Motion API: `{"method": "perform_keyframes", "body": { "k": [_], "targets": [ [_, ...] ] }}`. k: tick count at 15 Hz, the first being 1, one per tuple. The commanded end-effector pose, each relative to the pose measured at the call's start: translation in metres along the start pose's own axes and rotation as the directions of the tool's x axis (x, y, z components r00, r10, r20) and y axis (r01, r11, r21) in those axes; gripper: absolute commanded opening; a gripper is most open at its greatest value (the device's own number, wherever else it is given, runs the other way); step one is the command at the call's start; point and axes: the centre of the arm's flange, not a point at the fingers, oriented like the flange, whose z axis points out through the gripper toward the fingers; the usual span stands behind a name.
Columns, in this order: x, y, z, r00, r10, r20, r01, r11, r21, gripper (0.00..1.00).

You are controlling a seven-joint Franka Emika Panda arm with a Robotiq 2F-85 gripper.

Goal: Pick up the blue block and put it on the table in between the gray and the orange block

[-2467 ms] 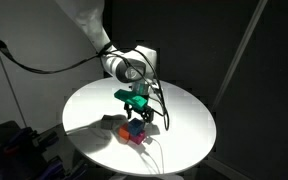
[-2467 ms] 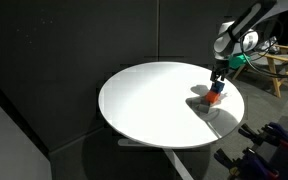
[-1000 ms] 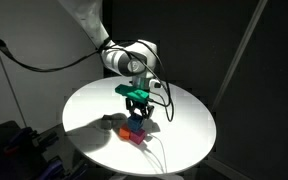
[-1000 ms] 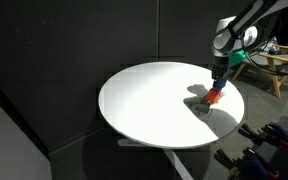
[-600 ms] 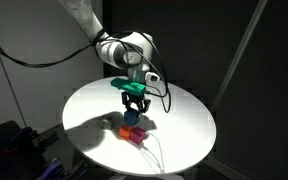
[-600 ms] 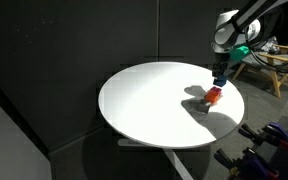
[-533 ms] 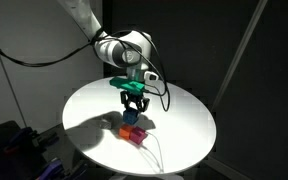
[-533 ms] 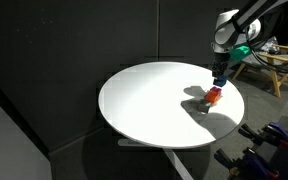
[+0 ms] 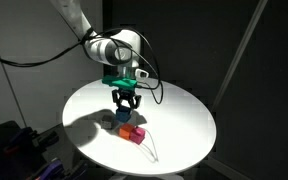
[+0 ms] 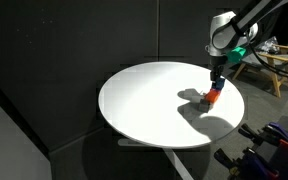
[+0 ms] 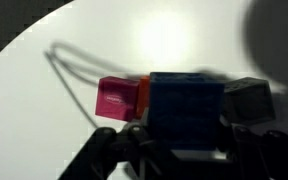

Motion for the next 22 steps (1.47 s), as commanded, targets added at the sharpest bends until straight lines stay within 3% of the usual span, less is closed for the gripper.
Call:
{"method": "perform_keyframes", "body": {
  "k": [1,8,22],
  "targets": [
    [-0.007,-0.016,-0.003,0.999,-0.037,0.007,0.037,0.999,-0.033,0.31],
    [-0.006,-0.037,0.007,0.993,-0.114,0.013,0.115,0.992,-0.059,0.31],
    [0.014,-0.044,0.031,0.983,-0.184,0.005,0.184,0.978,-0.095,0.31]
  ]
}}
